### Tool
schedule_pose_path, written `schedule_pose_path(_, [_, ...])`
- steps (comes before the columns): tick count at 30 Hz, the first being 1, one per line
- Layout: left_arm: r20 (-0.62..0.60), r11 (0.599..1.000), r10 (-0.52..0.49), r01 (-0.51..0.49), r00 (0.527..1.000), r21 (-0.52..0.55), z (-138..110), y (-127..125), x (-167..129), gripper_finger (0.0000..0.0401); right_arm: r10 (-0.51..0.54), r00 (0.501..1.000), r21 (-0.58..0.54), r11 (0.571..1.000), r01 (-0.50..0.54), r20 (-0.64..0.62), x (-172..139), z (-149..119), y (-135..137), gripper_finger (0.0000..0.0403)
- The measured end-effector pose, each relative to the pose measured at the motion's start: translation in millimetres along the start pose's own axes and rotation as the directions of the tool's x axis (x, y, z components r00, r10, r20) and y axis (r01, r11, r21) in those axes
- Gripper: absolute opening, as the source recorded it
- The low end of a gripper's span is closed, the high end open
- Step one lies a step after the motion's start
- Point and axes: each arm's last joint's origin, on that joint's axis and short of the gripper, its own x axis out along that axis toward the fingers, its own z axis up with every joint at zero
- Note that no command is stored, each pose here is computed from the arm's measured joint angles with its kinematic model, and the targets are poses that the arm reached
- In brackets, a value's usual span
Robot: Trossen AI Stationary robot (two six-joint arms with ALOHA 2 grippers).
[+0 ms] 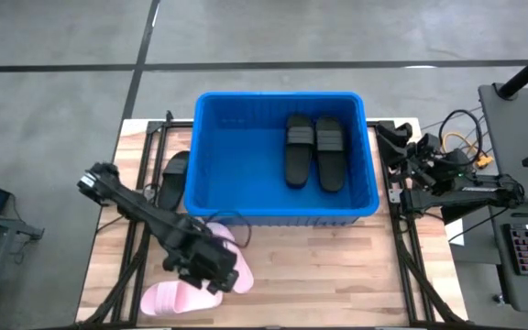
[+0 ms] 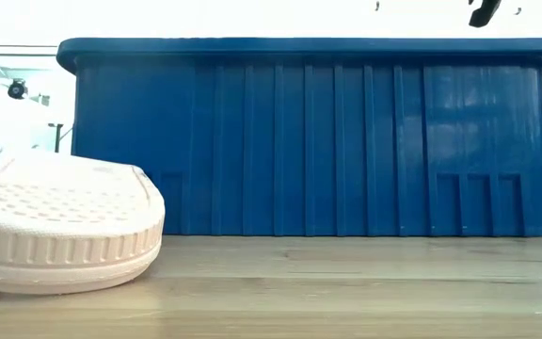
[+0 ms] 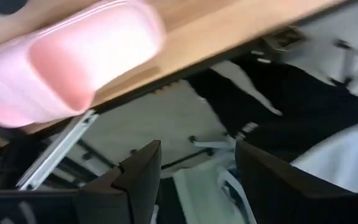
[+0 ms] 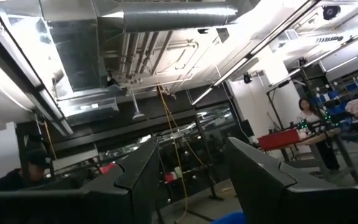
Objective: Pick and place slides into bin
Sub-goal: Put the pink slide into the blue bin
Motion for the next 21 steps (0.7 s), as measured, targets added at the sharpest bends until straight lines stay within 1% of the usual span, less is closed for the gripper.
schedule_pose_path(3, [-0.023,0.992,0.115,-0.116,0.993,-0.047,-2,2,20,0.0191,0.000,1.000,-0.023,1.000,0.000,-0.001,0,0,0,0.0176])
schedule_pose_path(5, [-0.038,0.971,0.213,-0.216,0.976,-0.103,-5,9,30,0.0191,0.000,1.000,-0.032,1.000,0.000,-0.001,0,0,0,0.0176])
schedule_pose_path(7, [-0.027,0.937,0.313,-0.313,0.949,-0.156,-6,16,38,0.0191,0.000,1.000,-0.043,0.999,0.000,-0.001,0,0,0,0.0176])
schedule_pose_path(9, [-0.009,0.887,0.413,-0.405,0.911,-0.222,-6,25,44,0.0191,0.000,1.000,-0.051,0.999,0.000,-0.001,0,0,0,0.0176])
schedule_pose_path(11, [-0.004,0.860,0.449,-0.433,0.894,-0.271,-7,27,48,0.0191,0.000,1.000,-0.052,0.999,0.000,-0.001,0,0,0,0.0176])
schedule_pose_path(15, [0.020,0.843,0.460,-0.430,0.888,-0.325,-4,25,58,0.0191,0.000,1.000,-0.053,0.999,0.000,-0.002,0,0,0,0.0176])
schedule_pose_path(19, [0.032,0.821,0.498,-0.459,0.867,-0.340,1,22,76,0.0191,0.000,1.000,-0.054,0.999,0.000,-0.004,0,0,0,0.0176])
schedule_pose_path(21, [0.042,0.818,0.524,-0.489,0.851,-0.304,3,22,86,0.0191,0.000,1.000,-0.054,0.999,0.000,-0.004,0,0,0,0.0176])
